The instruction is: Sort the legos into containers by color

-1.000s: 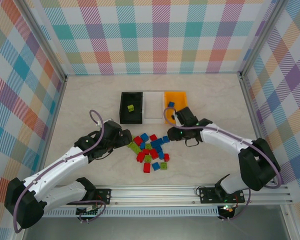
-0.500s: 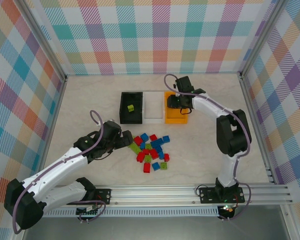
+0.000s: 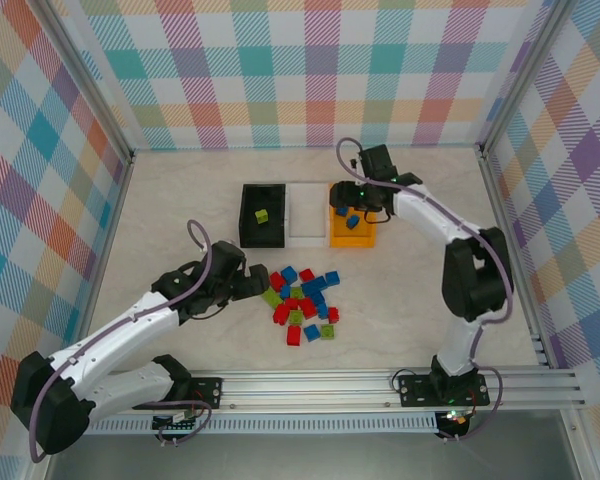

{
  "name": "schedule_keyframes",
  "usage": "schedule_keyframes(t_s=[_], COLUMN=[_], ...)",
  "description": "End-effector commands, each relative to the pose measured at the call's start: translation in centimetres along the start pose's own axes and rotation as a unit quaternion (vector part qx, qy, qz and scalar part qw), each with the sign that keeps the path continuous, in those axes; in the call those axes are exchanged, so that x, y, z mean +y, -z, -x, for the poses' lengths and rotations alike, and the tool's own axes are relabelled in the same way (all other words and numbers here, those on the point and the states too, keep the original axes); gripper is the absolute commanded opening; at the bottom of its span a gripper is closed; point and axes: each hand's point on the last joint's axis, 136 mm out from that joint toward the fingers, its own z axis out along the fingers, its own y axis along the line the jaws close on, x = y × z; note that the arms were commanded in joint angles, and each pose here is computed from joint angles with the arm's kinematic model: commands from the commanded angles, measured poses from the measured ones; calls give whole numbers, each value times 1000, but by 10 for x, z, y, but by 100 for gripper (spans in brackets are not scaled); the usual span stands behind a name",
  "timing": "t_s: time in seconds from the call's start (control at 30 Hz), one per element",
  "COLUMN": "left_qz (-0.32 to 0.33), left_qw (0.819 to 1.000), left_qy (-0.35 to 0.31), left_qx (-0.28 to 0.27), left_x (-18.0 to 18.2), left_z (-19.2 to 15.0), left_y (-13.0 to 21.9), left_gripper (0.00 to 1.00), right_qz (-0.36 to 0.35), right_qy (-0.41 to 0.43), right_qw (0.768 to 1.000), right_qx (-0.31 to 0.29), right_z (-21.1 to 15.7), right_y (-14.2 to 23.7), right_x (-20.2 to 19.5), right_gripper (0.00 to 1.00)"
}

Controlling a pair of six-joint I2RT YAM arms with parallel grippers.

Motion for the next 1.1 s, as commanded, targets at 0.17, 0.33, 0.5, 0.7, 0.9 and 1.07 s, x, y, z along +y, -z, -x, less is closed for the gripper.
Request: schedule_keyframes(t_s=[0.17, 0.33, 0.5, 0.7, 0.9, 1.07], left_qz=[21, 54, 68, 80, 114, 145], left_qw=[999, 997, 996, 993, 989, 986], left_qy=[-17, -3, -7, -10, -4, 8], left_qx=[42, 49, 61, 83, 94, 81], left_x=[-10, 5, 12, 20, 36, 63], left_z=[-2, 7, 13, 0, -7, -10], left_y=[-39, -69, -86, -99, -102, -76], left_gripper=[74, 64, 58, 57, 48, 41], right_qz=[45, 31, 17, 15, 15, 19], right_qy=[14, 16, 21, 21, 20, 18], right_qw=[999, 999, 1000, 1000, 1000, 1000], right_qx=[-5, 2, -1, -4, -6, -7], right_z=[-51, -68, -70, -70, -70, -70], right_y=[31, 33, 36, 34, 34, 34], right_x=[16, 6, -1, -2, -3, -1], right_gripper=[71, 71, 71, 71, 71, 71])
